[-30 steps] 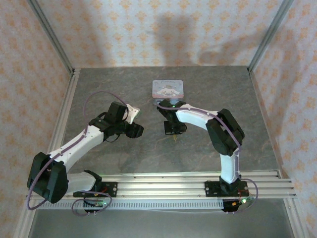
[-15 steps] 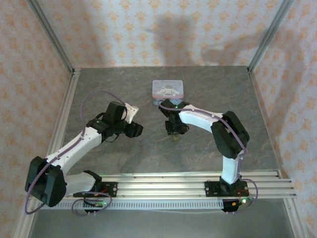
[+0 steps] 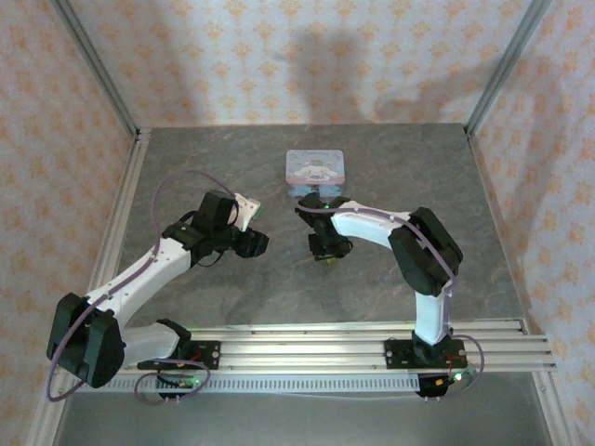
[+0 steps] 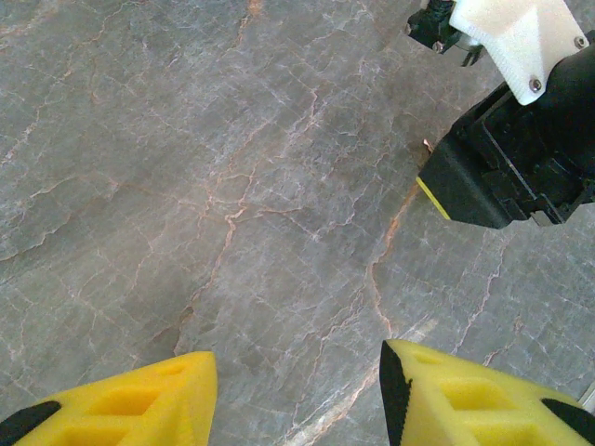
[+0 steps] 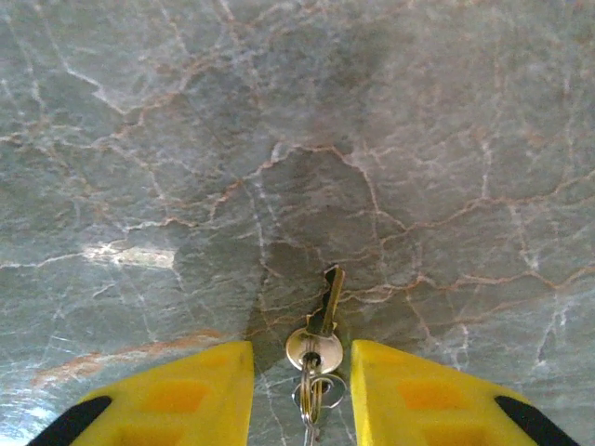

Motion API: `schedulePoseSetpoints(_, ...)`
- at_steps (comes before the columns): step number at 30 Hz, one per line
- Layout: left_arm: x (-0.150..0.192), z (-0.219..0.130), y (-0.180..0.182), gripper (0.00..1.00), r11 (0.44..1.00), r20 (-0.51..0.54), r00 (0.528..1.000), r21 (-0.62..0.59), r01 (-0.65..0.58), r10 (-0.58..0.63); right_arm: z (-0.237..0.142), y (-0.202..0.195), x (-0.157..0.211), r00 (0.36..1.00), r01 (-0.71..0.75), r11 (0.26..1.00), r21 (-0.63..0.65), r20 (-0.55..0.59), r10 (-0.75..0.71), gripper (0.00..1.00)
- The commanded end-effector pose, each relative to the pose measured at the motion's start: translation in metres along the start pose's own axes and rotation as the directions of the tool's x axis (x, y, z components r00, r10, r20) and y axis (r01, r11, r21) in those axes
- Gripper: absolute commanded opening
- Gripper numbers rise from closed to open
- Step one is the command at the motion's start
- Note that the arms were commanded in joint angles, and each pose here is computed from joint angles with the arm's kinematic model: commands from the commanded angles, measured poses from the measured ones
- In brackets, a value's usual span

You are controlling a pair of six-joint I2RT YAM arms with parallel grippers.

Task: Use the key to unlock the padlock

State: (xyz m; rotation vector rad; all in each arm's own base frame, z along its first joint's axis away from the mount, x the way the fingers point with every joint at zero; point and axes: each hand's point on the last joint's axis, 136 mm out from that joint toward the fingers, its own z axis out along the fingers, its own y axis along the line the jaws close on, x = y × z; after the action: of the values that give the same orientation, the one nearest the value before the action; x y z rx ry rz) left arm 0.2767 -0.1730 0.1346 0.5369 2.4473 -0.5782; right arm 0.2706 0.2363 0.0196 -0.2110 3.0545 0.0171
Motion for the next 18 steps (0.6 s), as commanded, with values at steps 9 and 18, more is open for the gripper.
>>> schedulePoseSetpoints(9, -0.002, -0.005, 0.001, 0.51, 0.999, 0.01, 1.0, -0.026, 0.019, -0.019, 0.005, -0.016, 0.014, 0.99, 0.134, 0.986, 0.098, -0.065, -0.128, 0.02)
schedulePoseSetpoints(18, -0.007, -0.01, 0.014, 0.51, 0.984, 0.076, 0.983, -0.052, 0.173, -0.168, -0.032, -0.019, 0.0, 0.921, 0.382, 0.915, 0.132, 0.023, -0.388, 0.0)
